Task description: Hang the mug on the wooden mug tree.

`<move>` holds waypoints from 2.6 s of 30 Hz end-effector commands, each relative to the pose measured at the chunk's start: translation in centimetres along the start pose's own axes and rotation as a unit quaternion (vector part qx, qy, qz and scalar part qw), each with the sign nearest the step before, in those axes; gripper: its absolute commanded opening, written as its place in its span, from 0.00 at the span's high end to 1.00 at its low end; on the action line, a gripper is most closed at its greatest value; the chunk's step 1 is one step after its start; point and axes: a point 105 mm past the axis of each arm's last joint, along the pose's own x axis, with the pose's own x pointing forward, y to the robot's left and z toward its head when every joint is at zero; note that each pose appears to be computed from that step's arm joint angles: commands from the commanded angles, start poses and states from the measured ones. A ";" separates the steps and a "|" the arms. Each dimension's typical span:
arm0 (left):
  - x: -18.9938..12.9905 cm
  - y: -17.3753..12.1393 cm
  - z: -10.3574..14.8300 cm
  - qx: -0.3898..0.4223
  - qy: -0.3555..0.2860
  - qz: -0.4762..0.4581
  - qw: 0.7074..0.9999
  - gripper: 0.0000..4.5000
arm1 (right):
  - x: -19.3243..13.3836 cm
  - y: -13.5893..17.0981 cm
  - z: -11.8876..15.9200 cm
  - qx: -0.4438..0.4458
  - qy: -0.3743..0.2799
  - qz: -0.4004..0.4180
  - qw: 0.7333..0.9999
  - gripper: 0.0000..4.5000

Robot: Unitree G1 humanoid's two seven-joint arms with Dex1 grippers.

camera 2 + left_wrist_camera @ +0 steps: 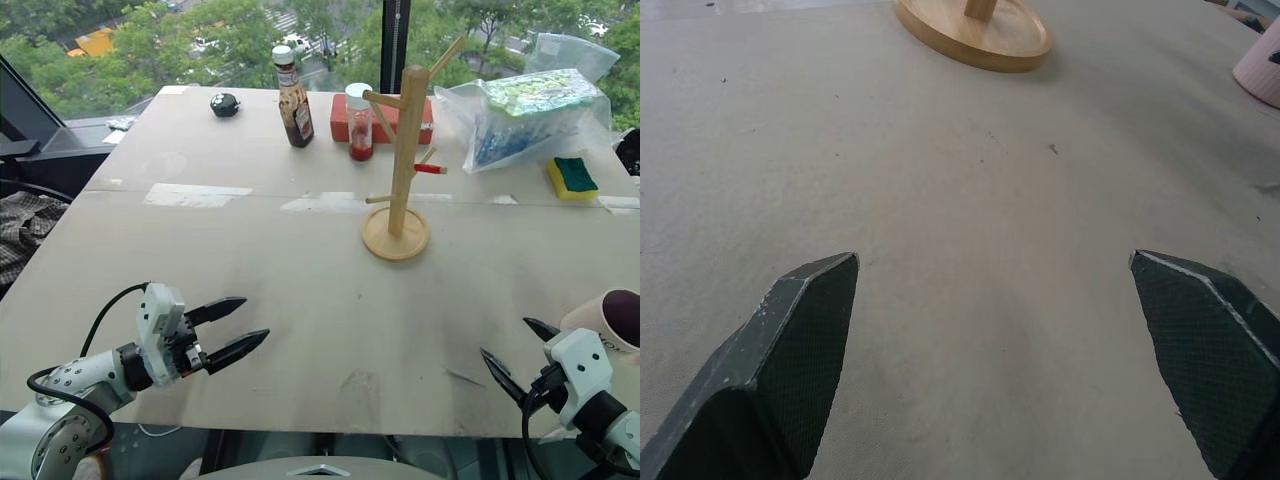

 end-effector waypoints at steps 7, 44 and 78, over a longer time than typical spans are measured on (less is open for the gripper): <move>2.6 0.0 5.1 0.050 -0.076 -0.045 0.995 0.01 | 2.2 0.4 3.7 -0.014 -0.099 -0.047 0.994 0.00; 5.2 -5.2 6.4 0.123 -0.065 -0.325 0.936 0.01 | -8.0 -7.3 -2.7 0.176 -0.031 -0.462 0.869 0.00; 5.6 -6.1 8.6 0.135 -0.076 -0.317 0.936 0.00 | -4.4 -14.5 -7.0 0.186 -0.036 -0.431 0.882 0.99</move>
